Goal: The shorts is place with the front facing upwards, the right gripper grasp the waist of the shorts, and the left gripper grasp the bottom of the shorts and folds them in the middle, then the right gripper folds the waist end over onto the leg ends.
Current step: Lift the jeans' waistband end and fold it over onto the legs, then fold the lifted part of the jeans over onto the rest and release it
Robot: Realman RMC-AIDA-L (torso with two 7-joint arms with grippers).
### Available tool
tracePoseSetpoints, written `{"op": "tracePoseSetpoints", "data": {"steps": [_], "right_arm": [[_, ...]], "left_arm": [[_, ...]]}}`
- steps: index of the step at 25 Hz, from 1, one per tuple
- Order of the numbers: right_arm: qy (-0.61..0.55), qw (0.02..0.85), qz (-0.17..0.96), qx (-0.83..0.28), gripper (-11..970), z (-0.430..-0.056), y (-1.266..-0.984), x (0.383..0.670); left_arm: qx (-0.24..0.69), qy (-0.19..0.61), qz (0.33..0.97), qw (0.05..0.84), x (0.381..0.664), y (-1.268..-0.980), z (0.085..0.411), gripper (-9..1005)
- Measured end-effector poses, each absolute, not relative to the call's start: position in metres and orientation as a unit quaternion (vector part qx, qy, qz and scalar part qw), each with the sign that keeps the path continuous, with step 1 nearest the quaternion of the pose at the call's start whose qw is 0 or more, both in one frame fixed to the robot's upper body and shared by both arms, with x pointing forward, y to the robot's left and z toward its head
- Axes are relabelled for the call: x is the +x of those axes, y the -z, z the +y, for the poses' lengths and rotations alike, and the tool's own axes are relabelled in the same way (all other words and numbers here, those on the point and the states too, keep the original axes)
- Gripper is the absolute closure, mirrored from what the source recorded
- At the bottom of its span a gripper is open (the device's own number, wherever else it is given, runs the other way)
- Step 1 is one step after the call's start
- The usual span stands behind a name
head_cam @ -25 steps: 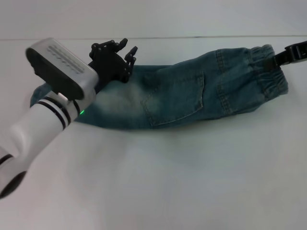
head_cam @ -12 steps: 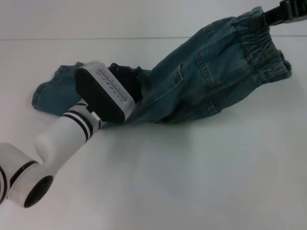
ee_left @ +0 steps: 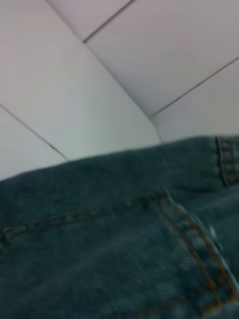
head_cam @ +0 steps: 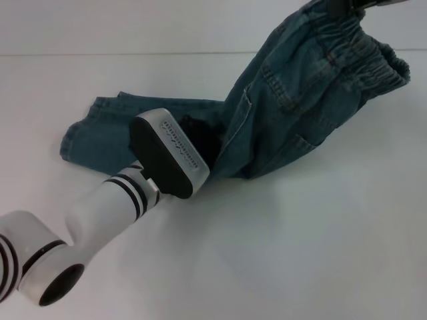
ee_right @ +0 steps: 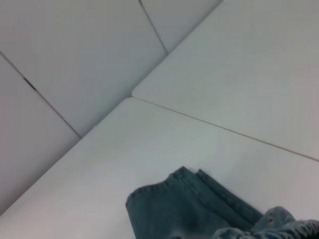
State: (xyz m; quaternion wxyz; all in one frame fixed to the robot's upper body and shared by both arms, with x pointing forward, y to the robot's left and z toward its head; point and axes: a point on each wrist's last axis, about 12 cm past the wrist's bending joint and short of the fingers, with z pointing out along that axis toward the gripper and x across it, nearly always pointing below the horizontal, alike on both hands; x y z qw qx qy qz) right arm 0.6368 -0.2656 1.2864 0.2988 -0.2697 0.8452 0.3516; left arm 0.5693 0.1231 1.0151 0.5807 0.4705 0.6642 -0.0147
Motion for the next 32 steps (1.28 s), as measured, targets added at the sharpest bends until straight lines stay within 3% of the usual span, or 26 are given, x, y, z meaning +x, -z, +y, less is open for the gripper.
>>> {"op": "tracePoseSetpoints", "data": {"steps": [23,32], "right_arm": [[-0.331,0.307,0.826,-0.338,895,-0.212,-1.297,0.65],[-0.329,0.3,0.829,-0.337,895,-0.214,-1.29,0.65]], "left_arm": [[0.478,0.134,0.645,0.582,0.529,-1.018,0.07,993],[0.448,0.131,0.657,0.593,0.531,-1.018,0.075,991]]}}
